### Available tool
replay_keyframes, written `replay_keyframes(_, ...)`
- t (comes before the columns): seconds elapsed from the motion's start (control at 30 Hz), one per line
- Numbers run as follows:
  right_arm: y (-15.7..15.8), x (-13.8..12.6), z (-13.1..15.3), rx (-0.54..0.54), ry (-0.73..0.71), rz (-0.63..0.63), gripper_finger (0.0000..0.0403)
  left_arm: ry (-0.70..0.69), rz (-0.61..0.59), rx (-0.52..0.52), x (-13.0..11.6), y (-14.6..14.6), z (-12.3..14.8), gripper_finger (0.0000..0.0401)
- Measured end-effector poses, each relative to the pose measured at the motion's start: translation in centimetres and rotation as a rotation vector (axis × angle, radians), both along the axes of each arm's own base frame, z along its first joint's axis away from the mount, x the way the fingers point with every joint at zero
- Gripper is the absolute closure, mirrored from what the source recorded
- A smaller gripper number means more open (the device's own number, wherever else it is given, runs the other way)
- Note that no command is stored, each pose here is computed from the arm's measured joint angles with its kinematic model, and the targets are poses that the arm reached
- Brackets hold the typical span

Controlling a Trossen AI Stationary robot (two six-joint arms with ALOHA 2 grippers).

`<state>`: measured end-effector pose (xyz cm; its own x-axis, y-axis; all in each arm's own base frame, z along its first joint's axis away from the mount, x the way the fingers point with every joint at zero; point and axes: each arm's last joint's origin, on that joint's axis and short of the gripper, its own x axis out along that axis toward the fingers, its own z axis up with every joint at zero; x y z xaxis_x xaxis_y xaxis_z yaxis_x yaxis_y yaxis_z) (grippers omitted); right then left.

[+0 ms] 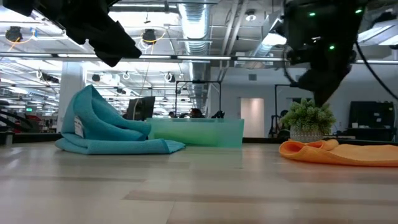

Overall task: Roll microfiber towels into tight, uniform cylinder then place into a basket
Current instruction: Roll the orange microfiber cloth

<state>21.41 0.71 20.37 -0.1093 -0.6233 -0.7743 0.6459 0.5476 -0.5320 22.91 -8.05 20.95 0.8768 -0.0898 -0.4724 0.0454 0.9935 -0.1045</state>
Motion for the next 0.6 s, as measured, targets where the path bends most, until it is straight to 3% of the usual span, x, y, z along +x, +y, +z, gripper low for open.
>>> replay_keyframes(0.1,-2.5,0.5,0.2,0.077,-0.137,-0.064,0.0182,0.003,0.000,0.001,0.0,0.0,0.0,0.0291)
replay_keyframes(0.3,-6.1,1.6,-0.2,0.210,-0.246,-0.123,0.0182,0.015,0.001,0.005,-0.1,0.0,-0.1,0.0291)
replay_keyframes(0.6,-7.1,3.1,-4.3,0.276,-0.093,-0.152,0.0184,0.027,0.001,0.010,-0.1,0.1,-0.2,0.0291)
